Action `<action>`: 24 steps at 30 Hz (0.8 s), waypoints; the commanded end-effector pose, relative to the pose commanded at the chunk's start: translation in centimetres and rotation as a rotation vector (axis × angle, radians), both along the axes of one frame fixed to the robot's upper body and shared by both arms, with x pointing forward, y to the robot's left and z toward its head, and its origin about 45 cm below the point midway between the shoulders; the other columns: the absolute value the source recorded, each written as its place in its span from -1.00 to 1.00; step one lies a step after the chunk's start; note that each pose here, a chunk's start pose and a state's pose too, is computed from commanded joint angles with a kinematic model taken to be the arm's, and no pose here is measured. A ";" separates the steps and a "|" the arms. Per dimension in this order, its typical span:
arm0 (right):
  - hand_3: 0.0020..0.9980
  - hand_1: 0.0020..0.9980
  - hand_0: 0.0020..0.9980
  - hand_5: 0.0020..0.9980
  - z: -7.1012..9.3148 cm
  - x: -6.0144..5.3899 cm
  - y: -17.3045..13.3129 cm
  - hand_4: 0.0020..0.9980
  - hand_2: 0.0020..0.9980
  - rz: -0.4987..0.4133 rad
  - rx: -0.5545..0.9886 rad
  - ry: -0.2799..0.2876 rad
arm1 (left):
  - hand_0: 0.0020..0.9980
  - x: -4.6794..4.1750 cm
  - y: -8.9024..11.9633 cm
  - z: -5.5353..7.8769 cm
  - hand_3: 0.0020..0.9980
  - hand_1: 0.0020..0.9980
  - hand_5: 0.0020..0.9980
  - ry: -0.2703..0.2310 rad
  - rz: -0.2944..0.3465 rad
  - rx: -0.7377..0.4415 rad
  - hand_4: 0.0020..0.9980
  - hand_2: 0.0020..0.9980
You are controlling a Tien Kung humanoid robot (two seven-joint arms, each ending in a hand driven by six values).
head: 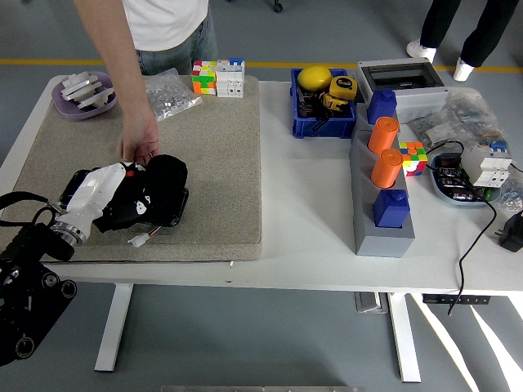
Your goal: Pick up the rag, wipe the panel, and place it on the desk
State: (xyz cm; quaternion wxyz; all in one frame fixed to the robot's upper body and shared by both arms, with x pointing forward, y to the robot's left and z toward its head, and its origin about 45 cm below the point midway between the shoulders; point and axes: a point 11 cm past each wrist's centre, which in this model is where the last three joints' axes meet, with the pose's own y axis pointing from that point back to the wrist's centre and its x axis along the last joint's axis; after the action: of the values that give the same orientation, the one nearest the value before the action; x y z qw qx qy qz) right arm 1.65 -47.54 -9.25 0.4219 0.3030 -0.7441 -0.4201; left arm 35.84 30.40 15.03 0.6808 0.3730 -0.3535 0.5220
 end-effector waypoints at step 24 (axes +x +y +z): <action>0.24 0.31 0.45 0.04 0.0 -0.1 -0.1 0.98 0.35 0.003 -0.002 0.004 | -0.44 -0.22 -0.2 0.3 -0.13 -0.52 -1.00 -0.008 -0.002 0.024 -1.00 0.06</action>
State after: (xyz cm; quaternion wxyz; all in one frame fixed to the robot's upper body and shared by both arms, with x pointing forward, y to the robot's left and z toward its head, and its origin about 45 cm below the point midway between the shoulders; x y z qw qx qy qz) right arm 1.56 -47.66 -9.21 0.4243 0.3027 -0.7432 -0.4195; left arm 35.62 30.24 15.29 0.6753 0.3788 -0.3629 0.5184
